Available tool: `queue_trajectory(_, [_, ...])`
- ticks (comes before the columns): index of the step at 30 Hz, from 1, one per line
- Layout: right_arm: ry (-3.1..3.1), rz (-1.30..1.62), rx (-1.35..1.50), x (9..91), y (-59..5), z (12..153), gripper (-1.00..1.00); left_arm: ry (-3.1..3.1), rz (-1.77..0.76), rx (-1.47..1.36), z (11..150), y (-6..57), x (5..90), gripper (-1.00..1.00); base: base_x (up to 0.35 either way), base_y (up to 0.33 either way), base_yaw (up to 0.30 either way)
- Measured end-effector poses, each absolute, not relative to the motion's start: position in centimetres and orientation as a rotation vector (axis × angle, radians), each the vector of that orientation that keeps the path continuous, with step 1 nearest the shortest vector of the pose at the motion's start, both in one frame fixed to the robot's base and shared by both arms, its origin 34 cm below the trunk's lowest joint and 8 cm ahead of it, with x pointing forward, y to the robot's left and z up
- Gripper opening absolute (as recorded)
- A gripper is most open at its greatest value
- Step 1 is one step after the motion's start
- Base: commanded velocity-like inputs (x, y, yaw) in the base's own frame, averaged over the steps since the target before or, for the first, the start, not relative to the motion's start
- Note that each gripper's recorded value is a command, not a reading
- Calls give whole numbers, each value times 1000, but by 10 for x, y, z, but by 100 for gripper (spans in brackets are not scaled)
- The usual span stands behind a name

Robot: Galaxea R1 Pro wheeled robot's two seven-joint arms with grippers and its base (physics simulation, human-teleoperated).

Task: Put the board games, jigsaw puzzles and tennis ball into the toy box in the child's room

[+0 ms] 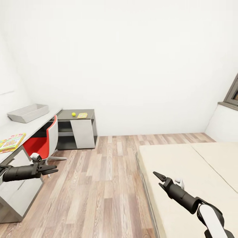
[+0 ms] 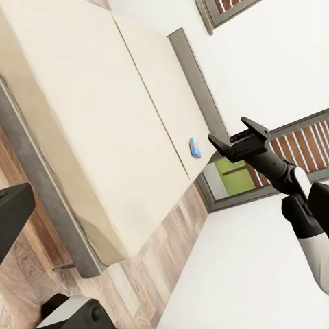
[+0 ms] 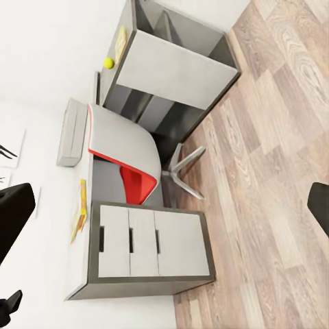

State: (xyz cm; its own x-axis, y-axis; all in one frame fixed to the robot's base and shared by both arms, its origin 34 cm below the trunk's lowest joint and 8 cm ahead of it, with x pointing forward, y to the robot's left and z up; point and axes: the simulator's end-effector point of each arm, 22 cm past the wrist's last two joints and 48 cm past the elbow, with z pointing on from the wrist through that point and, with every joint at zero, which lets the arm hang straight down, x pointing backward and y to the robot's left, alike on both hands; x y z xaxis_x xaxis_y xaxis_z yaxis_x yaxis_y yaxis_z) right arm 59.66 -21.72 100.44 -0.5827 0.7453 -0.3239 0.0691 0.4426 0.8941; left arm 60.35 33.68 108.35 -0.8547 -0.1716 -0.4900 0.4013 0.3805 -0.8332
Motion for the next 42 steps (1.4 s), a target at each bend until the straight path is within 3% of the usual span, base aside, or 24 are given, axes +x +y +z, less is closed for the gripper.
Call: queue_trajectory(42, [1960,1170,682,596,-216,1004,100,2137,-1498,198,1083,335,604,100,-18,-46,0])
